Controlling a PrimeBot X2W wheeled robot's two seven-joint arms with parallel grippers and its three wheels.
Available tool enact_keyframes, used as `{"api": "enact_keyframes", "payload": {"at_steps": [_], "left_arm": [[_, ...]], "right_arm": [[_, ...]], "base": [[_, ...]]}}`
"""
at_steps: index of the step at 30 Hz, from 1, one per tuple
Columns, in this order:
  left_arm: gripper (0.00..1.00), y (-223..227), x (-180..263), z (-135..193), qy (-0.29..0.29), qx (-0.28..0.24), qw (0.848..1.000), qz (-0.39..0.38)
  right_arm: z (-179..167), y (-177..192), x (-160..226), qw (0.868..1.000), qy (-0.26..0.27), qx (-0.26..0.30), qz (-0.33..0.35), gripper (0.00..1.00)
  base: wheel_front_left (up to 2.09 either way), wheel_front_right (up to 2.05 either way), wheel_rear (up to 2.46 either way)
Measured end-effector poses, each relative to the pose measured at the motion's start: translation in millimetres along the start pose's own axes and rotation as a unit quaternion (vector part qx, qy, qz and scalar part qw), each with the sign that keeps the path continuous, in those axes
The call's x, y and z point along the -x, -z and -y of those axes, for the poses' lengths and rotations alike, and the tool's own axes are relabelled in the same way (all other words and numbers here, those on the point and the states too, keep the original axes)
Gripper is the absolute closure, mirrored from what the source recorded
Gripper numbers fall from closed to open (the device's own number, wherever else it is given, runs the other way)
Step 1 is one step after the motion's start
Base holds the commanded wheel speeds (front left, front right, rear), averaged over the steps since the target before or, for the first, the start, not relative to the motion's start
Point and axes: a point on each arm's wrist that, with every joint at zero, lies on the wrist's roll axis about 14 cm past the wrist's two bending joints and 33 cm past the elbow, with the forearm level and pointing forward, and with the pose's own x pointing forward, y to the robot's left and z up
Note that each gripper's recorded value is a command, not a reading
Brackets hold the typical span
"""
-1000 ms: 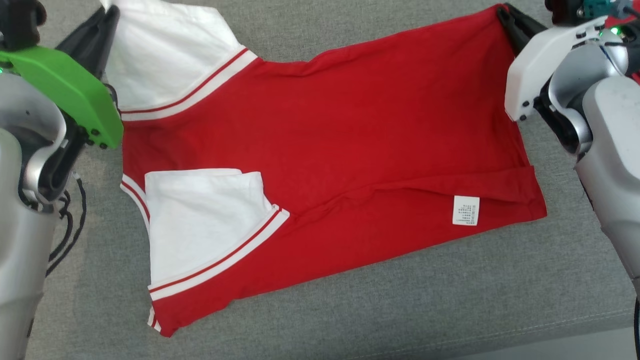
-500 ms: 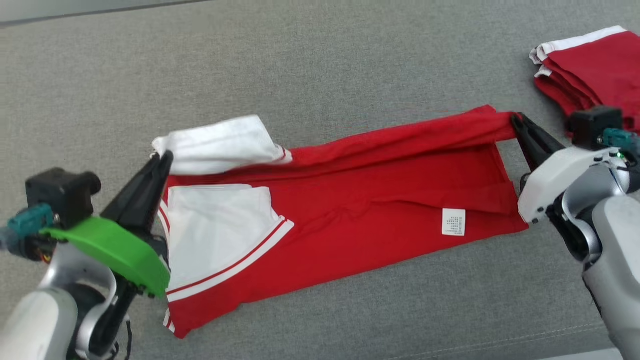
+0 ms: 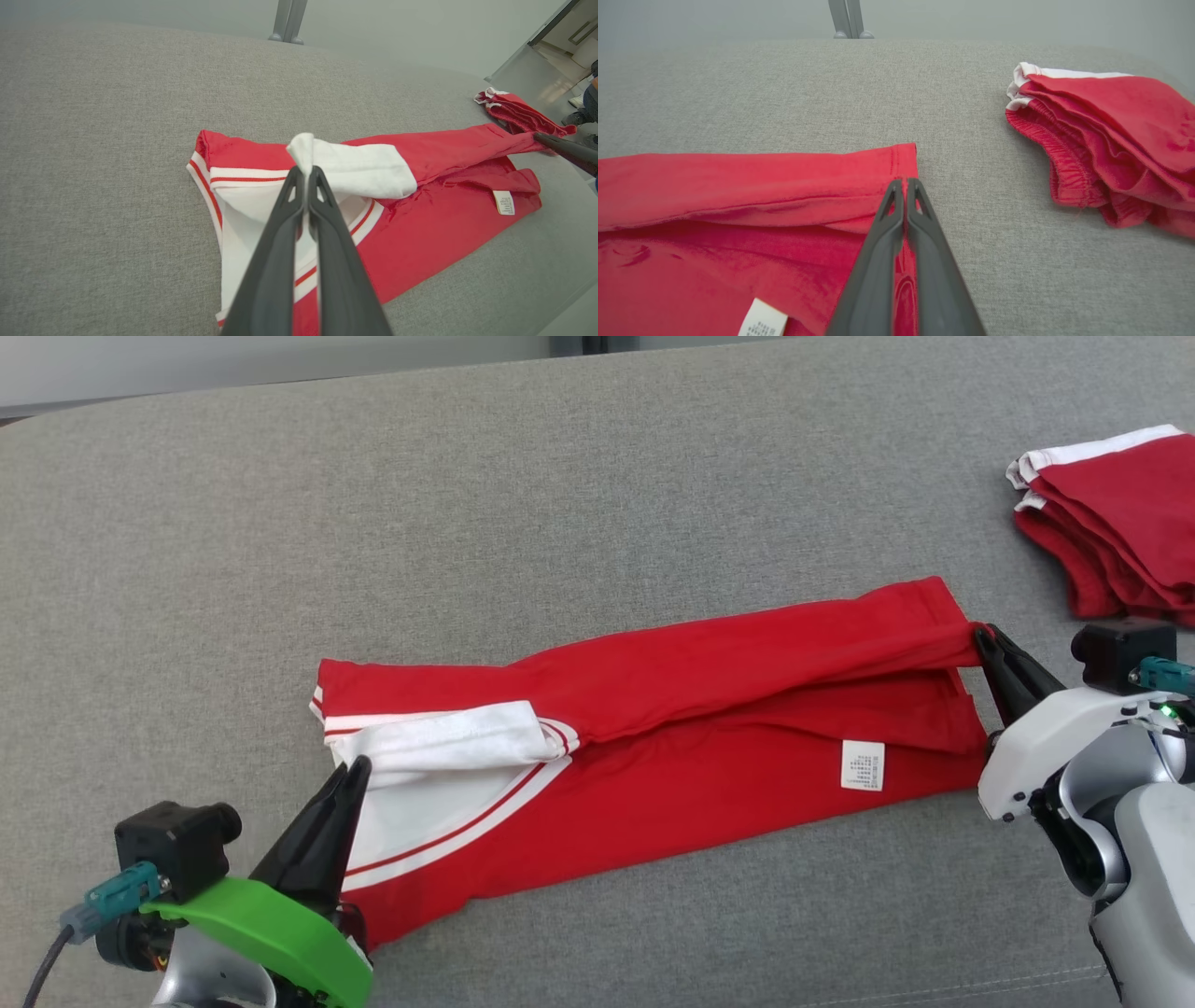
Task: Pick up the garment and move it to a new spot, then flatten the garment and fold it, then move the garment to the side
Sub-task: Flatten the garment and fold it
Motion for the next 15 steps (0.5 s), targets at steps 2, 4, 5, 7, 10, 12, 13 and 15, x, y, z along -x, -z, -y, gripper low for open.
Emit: {"api": "enact_keyframes", "payload": {"at_steps": [2, 4, 5, 7, 10, 12, 13, 15], "left_arm": [[1.0, 6, 2, -2, -0.005, 0.003, 1.0, -0.005], [1.0, 14, 4, -3, -0.008, 0.007, 1.0, -0.015], [1.0, 17, 5, -3, -0.01, 0.009, 1.0, -0.017], [1.0, 24, 8, -3, -0.015, 0.015, 1.0, -0.023], [0.75, 34, 12, -1, -0.02, 0.027, 0.999, -0.028], [0.0, 39, 16, -1, -0.024, 0.031, 0.999, -0.029], [0.0, 42, 17, 0, -0.026, 0.036, 0.999, -0.029], [0.0, 42, 21, 3, -0.028, 0.048, 0.998, -0.02]], "right_arm": [[0, 3, 1, 1.0, 0.002, -0.001, -0.003, 1.0], [-2, 5, 2, 1.0, 0.002, -0.005, -0.005, 1.0], [-3, 6, 2, 1.0, 0.002, -0.007, -0.005, 1.0], [-2, 9, 5, 1.0, 0.006, -0.011, -0.006, 1.0], [1, 12, 10, 1.0, 0.015, -0.015, -0.003, 0.88], [2, 16, 13, 1.0, 0.019, -0.02, -0.004, 0.25], [2, 18, 15, 0.999, 0.022, -0.024, -0.003, 0.0], [5, 18, 20, 0.999, 0.03, -0.032, 0.005, 0.0]], "base": [[0.0, 0.0, 0.0], [0.0, 0.0, 0.0], [0.0, 0.0, 0.0], [0.0, 0.0, 0.0], [0.0, 0.0, 0.0], [0.0, 0.0, 0.0], [0.0, 0.0, 0.0], [0.0, 0.0, 0.0]]}}
